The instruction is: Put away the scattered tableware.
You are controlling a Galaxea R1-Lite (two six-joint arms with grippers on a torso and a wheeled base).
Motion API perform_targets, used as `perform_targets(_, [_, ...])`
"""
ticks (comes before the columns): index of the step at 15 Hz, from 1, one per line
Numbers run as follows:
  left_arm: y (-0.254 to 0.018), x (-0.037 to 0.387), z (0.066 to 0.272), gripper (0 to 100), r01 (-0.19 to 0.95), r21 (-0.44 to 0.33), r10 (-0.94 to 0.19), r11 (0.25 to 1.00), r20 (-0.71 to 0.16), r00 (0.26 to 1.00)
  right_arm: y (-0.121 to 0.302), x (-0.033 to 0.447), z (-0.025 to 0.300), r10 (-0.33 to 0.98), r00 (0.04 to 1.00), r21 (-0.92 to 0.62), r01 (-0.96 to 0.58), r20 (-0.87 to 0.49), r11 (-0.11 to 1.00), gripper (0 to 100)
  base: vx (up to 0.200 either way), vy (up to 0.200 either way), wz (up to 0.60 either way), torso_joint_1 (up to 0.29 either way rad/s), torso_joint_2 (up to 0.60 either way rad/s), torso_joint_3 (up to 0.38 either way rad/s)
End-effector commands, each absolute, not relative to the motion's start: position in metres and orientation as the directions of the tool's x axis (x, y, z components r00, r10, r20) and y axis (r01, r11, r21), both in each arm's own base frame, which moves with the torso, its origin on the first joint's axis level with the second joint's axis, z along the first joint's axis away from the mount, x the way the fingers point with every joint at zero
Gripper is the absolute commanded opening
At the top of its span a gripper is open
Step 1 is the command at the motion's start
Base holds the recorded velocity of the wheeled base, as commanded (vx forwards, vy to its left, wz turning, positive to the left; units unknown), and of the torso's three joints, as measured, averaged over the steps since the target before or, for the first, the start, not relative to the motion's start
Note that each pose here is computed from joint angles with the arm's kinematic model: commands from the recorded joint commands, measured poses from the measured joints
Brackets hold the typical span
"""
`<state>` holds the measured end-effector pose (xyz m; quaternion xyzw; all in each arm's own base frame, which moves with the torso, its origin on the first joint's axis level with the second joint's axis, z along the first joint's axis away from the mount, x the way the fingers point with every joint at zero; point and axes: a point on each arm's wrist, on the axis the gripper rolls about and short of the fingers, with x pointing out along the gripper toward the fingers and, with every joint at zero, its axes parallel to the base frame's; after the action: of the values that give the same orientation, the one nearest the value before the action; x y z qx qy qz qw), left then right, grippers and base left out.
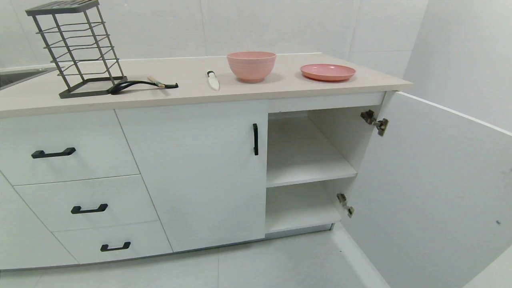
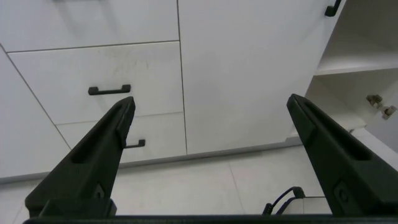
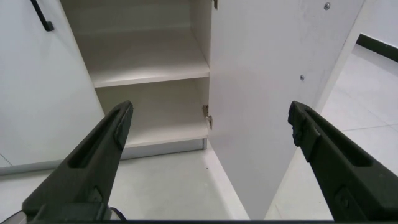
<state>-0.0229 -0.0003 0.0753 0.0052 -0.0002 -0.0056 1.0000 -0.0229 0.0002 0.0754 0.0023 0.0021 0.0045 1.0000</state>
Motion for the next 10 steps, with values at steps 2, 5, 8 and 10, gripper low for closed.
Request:
perform_targets(2, [-0.0002,-0.0228,0.0755,100,0.011,0.008,-0.011,1.0,0.0,1.0,0.0002,-0.0229,0.0753,0.009,1.0,0.005,-0.009,-0.005,1.0,100,0.0,0.0,0.0,0.0,0.0,0.0])
perform_targets(5, [-0.0002,-0.0228,0.0753,100,0.011,0.008,-0.011,1.0,-0.002,1.0,0.0002,-0.0228,0.0753,0.009,1.0,0.005,-0.009,-0.006,1.0,100,0.2,-0.2,0.0,-0.002,0.0,0.004])
perform_targets(8, [-0.0002,-0.0228,0.0755,100,0.008,0.008,-0.008,1.0,0.0,1.0,0.0002,-0.0228,0.0753,0.009,1.0,0.005,-0.009,-0.006,1.0,100,0.133,-0.2,0.0,0.007,0.01,0.001])
perform_targets(10, [-0.0001,-0.0228,0.0755,100,0.006,0.002,-0.006,1.0,0.0,1.0,0.0002,-0.0228,0.0753,0.009,1.0,0.005,-0.009,-0.006,1.0,100,0.0,0.0,0.0,0.0,0.0,0.0])
